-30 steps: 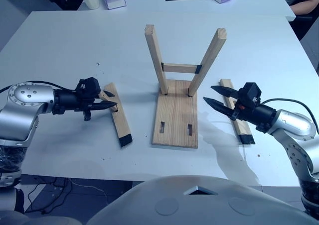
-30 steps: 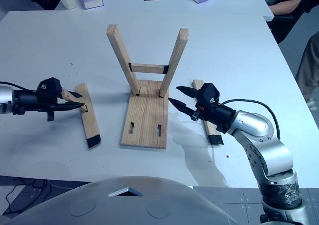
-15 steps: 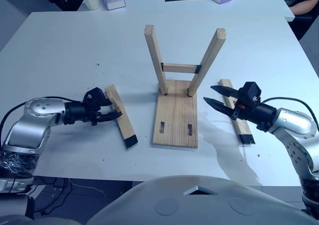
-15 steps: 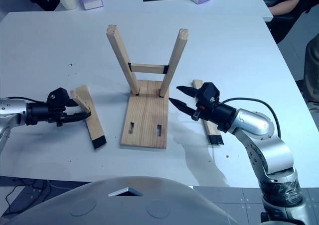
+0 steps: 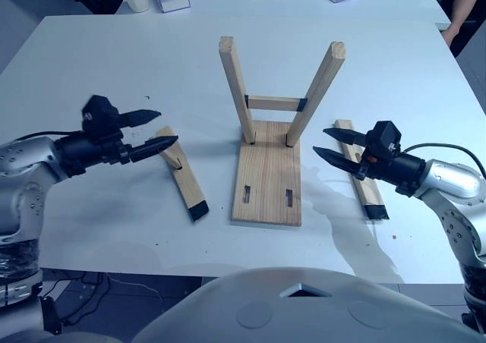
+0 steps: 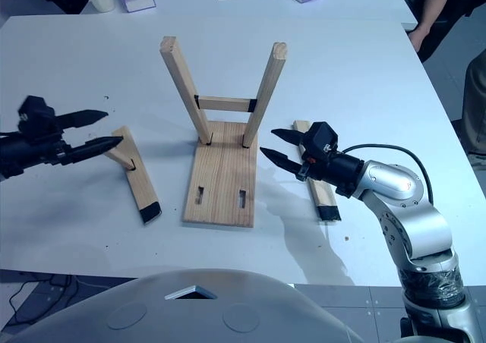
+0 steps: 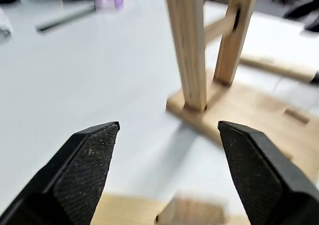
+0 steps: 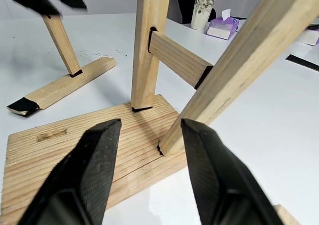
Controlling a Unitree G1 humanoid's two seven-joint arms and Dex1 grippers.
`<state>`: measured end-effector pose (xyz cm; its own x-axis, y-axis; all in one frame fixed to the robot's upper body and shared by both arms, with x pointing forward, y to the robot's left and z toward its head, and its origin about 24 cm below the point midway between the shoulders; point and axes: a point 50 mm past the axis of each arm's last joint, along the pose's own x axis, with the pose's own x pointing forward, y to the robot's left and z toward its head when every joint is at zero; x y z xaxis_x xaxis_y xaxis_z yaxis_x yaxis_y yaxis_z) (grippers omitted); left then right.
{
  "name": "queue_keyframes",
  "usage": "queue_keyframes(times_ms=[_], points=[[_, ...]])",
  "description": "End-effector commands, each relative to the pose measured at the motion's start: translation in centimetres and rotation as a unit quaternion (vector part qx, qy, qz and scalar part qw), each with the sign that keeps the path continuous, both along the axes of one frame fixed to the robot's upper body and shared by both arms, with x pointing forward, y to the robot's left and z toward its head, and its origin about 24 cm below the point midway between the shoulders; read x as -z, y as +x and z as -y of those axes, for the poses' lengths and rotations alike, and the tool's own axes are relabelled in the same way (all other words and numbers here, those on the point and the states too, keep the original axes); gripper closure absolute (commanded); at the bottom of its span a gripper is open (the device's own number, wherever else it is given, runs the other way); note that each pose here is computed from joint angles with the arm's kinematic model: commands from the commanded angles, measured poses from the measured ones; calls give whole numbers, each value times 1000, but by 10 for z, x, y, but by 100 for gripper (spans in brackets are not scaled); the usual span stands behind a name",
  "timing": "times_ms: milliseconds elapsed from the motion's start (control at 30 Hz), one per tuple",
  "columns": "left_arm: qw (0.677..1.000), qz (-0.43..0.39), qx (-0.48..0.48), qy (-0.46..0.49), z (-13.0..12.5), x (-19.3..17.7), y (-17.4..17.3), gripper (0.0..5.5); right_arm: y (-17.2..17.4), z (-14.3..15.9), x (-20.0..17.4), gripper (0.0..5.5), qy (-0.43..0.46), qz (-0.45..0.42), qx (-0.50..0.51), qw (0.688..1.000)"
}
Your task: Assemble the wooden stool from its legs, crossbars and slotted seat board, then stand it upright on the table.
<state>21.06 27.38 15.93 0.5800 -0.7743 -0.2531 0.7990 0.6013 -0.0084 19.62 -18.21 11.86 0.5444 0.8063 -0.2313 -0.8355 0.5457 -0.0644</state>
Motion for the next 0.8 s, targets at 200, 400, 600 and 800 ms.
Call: queue_keyframes(times_ms=[200, 400, 600, 800], points=[[998, 17, 7, -60, 16, -7, 0, 208, 5, 2, -5, 331, -7, 14, -3, 1000], [996, 32, -21, -78, 24, -7, 10, 259, 5, 1, -4, 331, -9, 12, -10, 1000], [994, 45, -33, -89, 25, -10, 13, 259, 6, 1, -6, 331, -11, 13, -15, 1000], [993, 46, -29, -108, 28, -12, 15, 259, 7, 0, -6, 331, -11, 12, -20, 1000]])
